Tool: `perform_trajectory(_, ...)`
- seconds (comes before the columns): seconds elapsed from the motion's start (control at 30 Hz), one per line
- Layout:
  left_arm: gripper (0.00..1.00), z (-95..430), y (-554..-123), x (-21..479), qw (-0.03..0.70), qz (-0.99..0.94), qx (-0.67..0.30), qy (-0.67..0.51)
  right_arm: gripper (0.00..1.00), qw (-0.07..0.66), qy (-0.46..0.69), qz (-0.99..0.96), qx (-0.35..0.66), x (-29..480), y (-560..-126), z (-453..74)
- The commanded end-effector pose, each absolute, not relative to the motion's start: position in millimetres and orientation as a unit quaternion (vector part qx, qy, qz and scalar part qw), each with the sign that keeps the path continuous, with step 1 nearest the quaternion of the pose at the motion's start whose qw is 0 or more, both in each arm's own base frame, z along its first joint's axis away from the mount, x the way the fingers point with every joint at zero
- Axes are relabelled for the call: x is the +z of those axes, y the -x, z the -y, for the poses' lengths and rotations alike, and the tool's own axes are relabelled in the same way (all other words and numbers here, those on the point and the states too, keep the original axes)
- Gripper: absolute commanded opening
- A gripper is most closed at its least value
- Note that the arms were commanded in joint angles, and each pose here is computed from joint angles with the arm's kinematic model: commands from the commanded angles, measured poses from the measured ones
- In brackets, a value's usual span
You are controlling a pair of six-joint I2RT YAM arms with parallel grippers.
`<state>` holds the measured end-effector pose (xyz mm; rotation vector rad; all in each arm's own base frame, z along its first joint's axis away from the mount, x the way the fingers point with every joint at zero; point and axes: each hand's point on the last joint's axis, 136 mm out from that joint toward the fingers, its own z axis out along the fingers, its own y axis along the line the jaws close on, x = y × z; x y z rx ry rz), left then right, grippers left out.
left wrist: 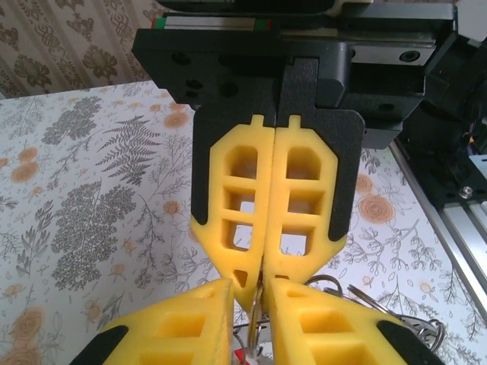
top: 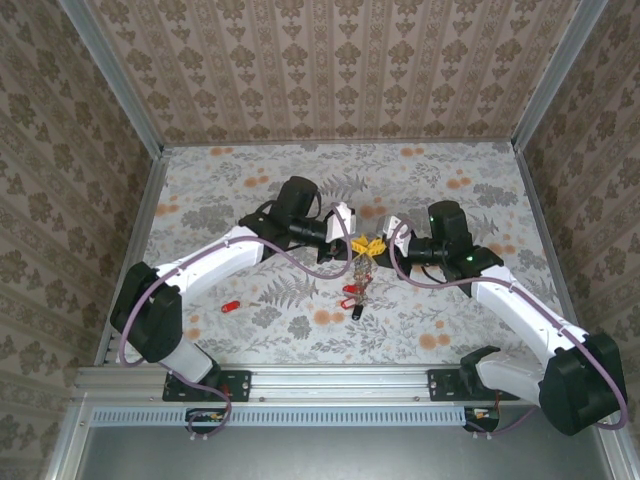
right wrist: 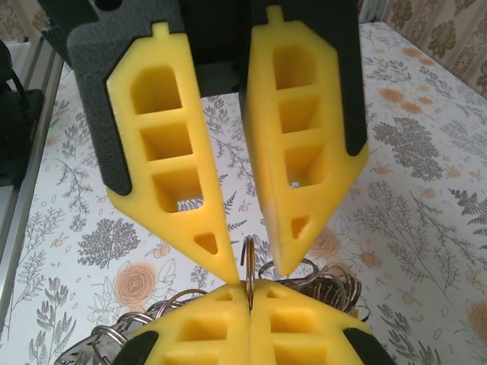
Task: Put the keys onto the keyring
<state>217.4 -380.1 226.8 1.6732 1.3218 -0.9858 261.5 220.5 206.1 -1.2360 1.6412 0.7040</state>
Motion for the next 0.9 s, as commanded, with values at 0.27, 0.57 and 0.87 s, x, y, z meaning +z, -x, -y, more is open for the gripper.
perform_trajectory(0.27,0.22,376.6,-210.8,214.4,0.357,-0.524,-0.364,-0.682,0.0,0.493,0.519,-0.642,0.276,230.1,-260.7,-223.7)
perform_trajectory(0.57,0.01,382.1,-210.8,217.6,0.357,-0.518,-0.371,-0.683,0.02,0.496,0.517,-0.633,0.294,234.9,-257.5,-228.5)
perform_trajectory(0.87,0.0,377.3,-216.2,246.3,0.413,-0.499,-0.418,-0.637,0.16,0.495,0.462,-0.675,0.293,203.9,-266.8,-213.0)
